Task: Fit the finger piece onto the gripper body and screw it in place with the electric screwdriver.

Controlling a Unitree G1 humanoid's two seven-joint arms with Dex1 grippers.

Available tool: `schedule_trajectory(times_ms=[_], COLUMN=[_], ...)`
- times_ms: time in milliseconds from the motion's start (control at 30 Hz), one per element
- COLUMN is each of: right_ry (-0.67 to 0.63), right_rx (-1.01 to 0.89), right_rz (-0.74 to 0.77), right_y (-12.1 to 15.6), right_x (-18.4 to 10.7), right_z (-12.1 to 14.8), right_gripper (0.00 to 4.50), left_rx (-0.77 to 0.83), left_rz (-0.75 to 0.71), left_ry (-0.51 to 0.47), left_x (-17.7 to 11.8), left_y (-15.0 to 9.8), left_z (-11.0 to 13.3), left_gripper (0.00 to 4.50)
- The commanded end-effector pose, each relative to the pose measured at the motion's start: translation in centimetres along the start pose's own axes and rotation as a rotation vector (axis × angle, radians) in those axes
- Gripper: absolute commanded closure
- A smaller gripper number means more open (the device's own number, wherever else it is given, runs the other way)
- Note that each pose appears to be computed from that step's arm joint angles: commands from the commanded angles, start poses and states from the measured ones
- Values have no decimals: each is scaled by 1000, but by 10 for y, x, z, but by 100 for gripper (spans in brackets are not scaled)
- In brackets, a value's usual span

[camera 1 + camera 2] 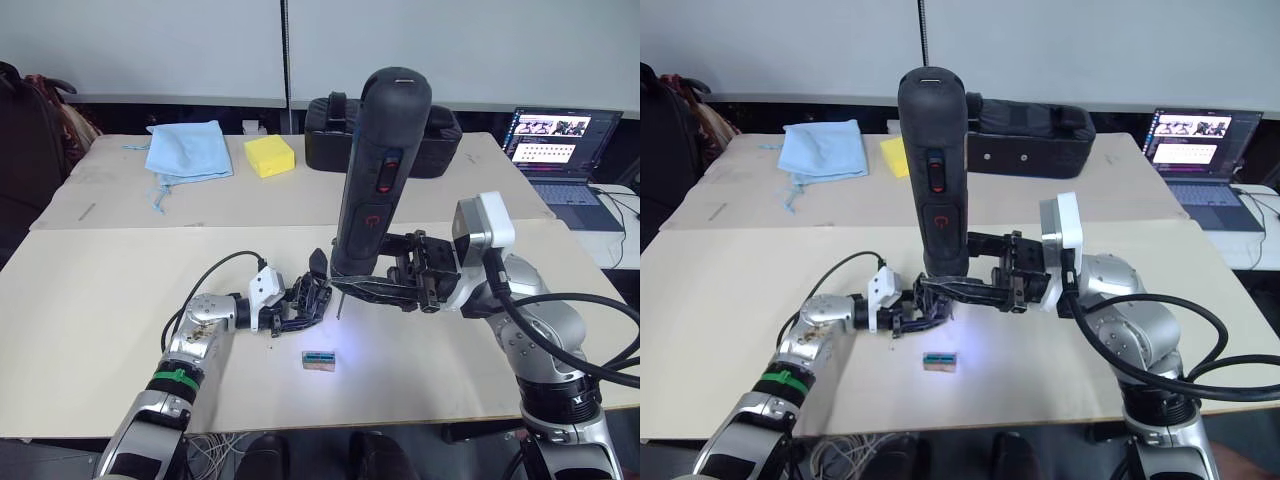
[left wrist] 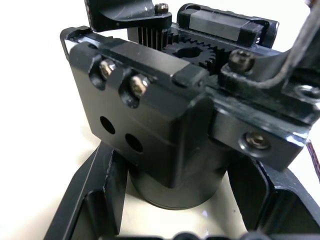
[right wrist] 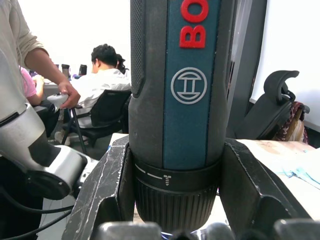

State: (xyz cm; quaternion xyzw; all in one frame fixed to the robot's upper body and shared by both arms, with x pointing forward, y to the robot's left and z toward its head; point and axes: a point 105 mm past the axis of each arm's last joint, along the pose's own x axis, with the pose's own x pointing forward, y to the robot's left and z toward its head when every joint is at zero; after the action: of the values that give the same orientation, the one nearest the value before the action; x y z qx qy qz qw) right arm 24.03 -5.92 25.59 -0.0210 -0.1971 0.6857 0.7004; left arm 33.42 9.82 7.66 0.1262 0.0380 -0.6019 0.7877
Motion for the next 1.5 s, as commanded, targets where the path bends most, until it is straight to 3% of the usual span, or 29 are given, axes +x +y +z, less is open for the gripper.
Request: schedule_trajectory(times_ms=[33,100,133,200,233,433,733,967,1367,1467,1500], right_ry=[-34,-34,-34,-35,-34,-39,-64,-60,-56,-55,-56], right_rx=[-59,-59,-59,-57,-58,-57,-42,-38,-41,-42,-43], right_rz=[26,27,28,28,28,23,12,18,24,25,26], right_y=[4,4,4,4,4,4,3,3,4,4,5], right_x=[2,2,2,3,3,4,8,8,9,9,9], right_z=[17,17,17,17,17,17,21,22,22,23,23], right_gripper=[259,259,259,259,259,259,259,259,259,259,259], left_rx=[10,3,1,24,28,9,-38,-76,-106,-112,-112], left_rz=[-32,-5,0,2,20,97,139,242,211,208,205], left_ry=[18,-7,-19,-57,-65,-40,-39,-28,30,44,46], left_x=[1,1,1,1,-1,-24,-8,1,-6,-7,-7], left_y=[-3,0,1,-2,-1,-7,-30,-17,-15,-15,-16], left_z=[-5,-3,-1,4,5,-4,-3,-5,-14,-17,-17], left_gripper=[217,217,110,28,8,8,8,8,8,91,137])
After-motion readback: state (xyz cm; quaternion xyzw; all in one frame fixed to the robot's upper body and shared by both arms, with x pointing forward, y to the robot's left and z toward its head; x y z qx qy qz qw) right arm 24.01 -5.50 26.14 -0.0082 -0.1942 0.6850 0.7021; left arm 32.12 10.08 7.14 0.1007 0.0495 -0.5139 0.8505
